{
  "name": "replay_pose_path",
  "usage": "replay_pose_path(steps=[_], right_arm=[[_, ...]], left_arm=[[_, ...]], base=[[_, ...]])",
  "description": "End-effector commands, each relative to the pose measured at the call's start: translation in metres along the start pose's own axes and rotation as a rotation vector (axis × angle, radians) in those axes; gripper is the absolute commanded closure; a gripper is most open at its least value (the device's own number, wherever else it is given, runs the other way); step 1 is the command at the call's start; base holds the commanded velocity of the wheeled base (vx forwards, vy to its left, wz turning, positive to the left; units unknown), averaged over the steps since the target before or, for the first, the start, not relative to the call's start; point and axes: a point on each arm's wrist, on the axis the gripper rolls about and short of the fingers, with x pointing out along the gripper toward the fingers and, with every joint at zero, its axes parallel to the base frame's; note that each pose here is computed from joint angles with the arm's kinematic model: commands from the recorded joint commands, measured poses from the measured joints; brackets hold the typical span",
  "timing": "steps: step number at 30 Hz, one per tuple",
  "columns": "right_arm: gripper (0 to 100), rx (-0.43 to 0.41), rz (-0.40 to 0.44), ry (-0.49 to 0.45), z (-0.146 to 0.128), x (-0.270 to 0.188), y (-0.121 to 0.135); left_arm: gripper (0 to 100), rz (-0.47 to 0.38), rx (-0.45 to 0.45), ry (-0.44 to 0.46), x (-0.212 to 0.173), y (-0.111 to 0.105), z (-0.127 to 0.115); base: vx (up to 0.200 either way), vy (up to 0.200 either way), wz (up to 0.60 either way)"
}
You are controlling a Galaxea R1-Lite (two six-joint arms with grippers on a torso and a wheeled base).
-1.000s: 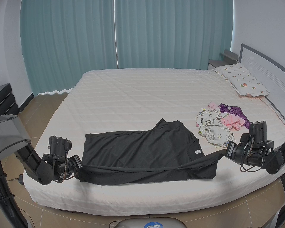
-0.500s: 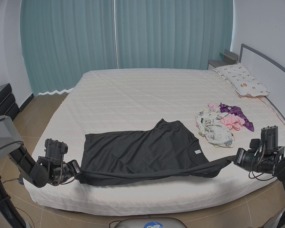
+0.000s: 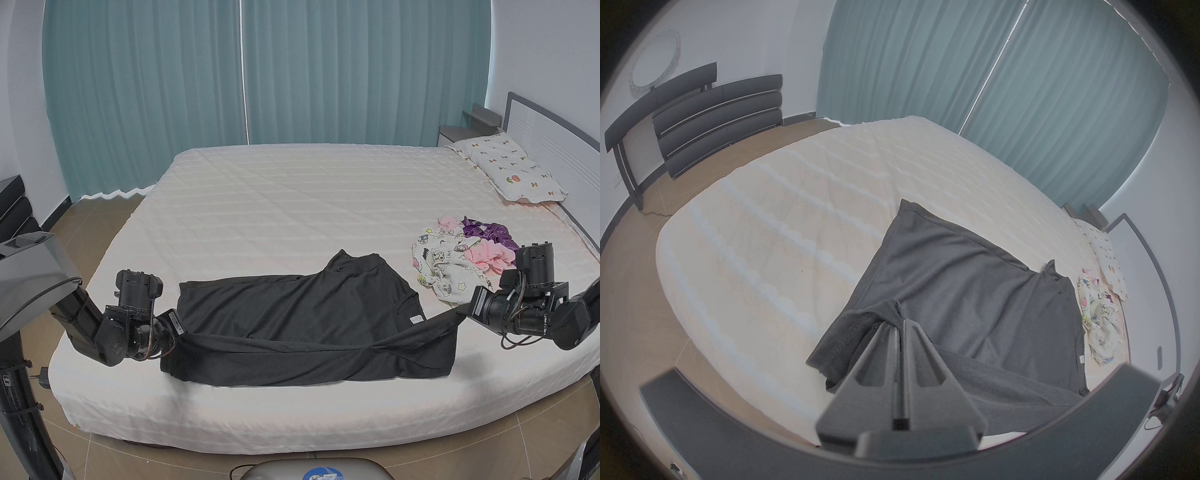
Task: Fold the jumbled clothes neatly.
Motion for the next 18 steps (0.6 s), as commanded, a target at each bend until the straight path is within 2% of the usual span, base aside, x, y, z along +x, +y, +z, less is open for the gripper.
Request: replay_pose_path(steps=[1,12,18], right_arm=[[100,0.005,-0.027,0.029,0.002,0.04,-0.003],[100,0.016,-0.027,0.04,0.003,0.061,-0.003],[100,0.014,-0.027,0.052,-0.001,0.061,-0.002]], left_arm=[[100,0.065,-0.003,0.003,0.044,0.0,-0.002],[100,0.077,-0.009,-0.002,0.086,-0.005,-0.004],[100,0.073,-0.031,-0.004,0.093,-0.01,0.0]], base=[[0.0,0.0,0.0],[0.0,0.0,0.0],[0.0,0.0,0.0]])
